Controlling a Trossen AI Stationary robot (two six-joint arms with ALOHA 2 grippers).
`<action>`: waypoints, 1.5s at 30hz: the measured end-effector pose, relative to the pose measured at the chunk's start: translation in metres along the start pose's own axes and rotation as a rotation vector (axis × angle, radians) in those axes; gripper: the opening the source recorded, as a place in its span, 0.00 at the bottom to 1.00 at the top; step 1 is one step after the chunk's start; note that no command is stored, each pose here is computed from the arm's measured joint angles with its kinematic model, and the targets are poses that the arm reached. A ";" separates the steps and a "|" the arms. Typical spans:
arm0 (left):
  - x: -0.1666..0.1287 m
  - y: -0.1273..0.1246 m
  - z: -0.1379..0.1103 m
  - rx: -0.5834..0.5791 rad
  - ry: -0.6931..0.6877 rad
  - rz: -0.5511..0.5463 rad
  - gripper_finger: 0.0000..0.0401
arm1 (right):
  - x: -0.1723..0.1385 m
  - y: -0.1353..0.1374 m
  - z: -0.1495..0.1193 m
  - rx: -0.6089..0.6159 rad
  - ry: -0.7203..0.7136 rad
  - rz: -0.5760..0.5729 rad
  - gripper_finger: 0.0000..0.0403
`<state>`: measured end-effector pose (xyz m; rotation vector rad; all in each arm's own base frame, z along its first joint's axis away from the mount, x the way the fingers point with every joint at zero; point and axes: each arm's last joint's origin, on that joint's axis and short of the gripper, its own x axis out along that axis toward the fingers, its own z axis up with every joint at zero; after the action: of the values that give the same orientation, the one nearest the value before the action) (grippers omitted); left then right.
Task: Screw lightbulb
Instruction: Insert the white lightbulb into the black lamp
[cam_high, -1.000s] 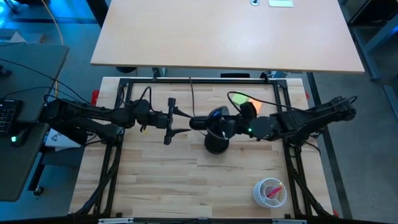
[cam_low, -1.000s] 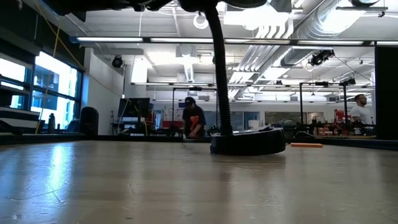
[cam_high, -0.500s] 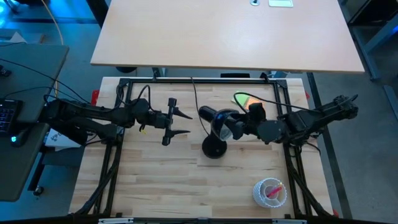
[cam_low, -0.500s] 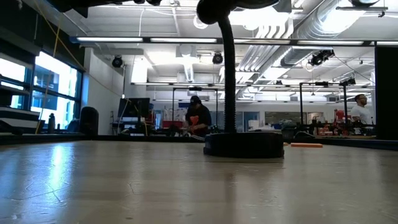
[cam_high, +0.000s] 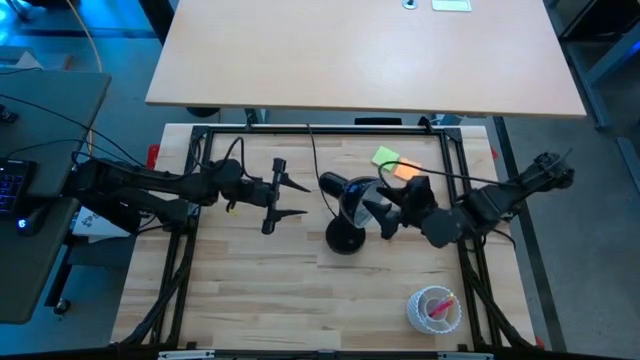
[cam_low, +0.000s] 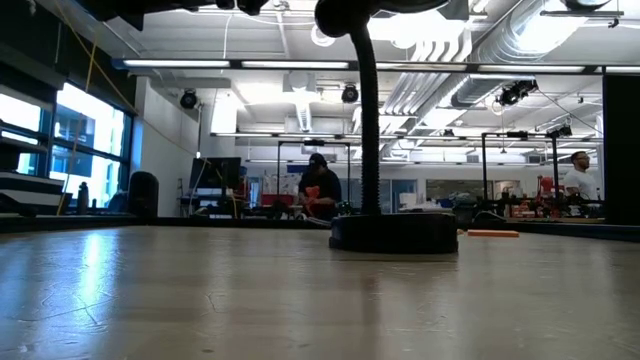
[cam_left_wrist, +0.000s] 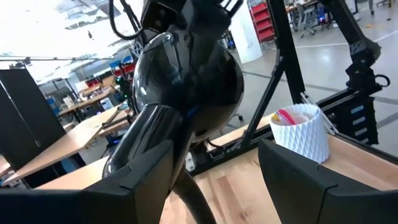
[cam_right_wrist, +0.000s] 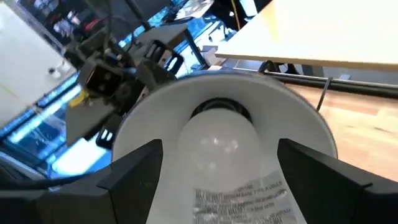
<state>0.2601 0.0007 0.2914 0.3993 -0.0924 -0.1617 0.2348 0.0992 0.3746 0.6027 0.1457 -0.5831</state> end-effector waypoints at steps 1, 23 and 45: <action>0.000 0.000 -0.001 -0.007 0.005 -0.002 0.57 | -0.002 0.001 -0.001 -0.025 0.004 0.008 0.78; 0.052 -0.051 -0.091 -0.374 0.387 0.319 0.57 | -0.045 0.008 -0.030 -1.060 0.081 0.198 0.78; 0.110 -0.060 -0.100 -0.451 0.054 0.591 0.57 | -0.062 0.018 -0.049 -1.047 -0.042 0.110 0.78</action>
<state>0.3721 -0.0347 0.1822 -0.0839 -0.1142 0.4075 0.1954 0.1684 0.3616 -0.4154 0.3434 -0.3399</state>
